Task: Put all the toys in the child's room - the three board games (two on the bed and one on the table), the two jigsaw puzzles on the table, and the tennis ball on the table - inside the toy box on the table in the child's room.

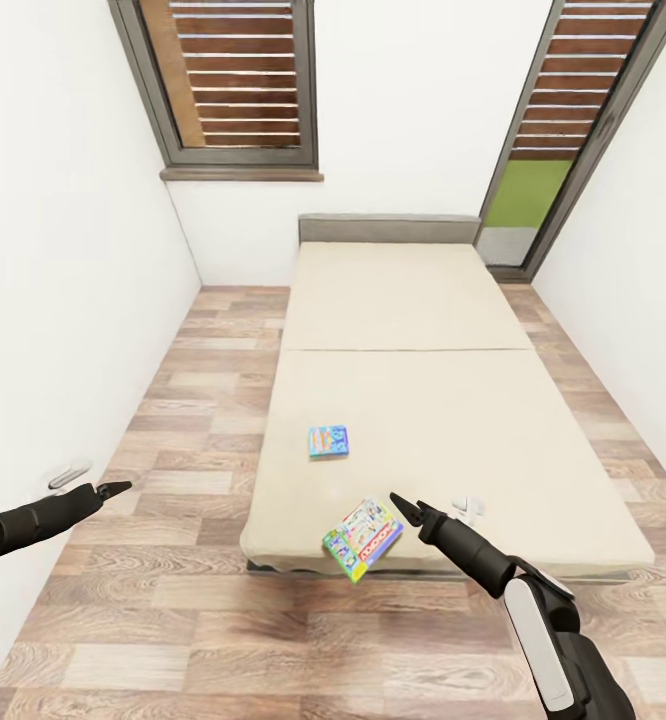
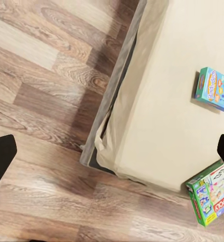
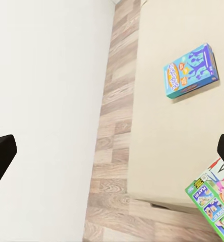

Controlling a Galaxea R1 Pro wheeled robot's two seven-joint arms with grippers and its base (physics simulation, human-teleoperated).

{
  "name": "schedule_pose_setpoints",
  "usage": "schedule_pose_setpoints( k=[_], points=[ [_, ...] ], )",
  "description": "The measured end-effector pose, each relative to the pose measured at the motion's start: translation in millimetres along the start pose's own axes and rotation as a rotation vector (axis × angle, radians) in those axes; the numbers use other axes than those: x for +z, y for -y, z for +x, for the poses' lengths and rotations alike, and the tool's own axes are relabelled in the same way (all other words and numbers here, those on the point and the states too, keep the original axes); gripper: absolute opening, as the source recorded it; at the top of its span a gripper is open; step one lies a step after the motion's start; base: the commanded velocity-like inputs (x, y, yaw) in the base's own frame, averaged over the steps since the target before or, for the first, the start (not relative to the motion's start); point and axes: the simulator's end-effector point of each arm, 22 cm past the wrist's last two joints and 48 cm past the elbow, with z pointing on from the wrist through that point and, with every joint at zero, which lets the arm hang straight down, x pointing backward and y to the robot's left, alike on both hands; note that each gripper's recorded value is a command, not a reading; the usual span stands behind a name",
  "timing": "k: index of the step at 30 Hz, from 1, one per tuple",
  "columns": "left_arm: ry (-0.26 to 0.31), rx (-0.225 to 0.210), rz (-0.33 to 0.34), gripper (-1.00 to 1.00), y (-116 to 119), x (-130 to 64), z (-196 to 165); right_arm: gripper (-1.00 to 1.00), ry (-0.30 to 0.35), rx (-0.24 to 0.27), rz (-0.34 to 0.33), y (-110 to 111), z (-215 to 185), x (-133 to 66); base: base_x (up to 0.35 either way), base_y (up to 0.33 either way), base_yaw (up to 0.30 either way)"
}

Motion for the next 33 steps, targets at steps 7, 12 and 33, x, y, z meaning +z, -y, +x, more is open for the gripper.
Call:
schedule_pose_setpoints(
  k=[7, 12, 33],
  points=[
    [0.009, 0.002, 0.005, 1.0, 2.7, -3.8, -3.6, 1.0, 0.006, -0.006, -0.004, -3.8, -3.5, -1.1, 0.0, 0.0, 0.08],
    [0.016, 0.003, 0.009, 1.0, 4.9, -6.4, -6.1, 1.0, 0.011, -0.01, -0.008, -6.8, -6.2, -1.9, 0.0, 0.0, 0.081],
    [0.041, 0.011, 0.026, 1.0, 14.5, -17.5, -15.9, 1.0, 0.034, -0.03, -0.025, -19.3, -18.1, -6.1, 0.0, -0.012, 0.081]
  ],
)
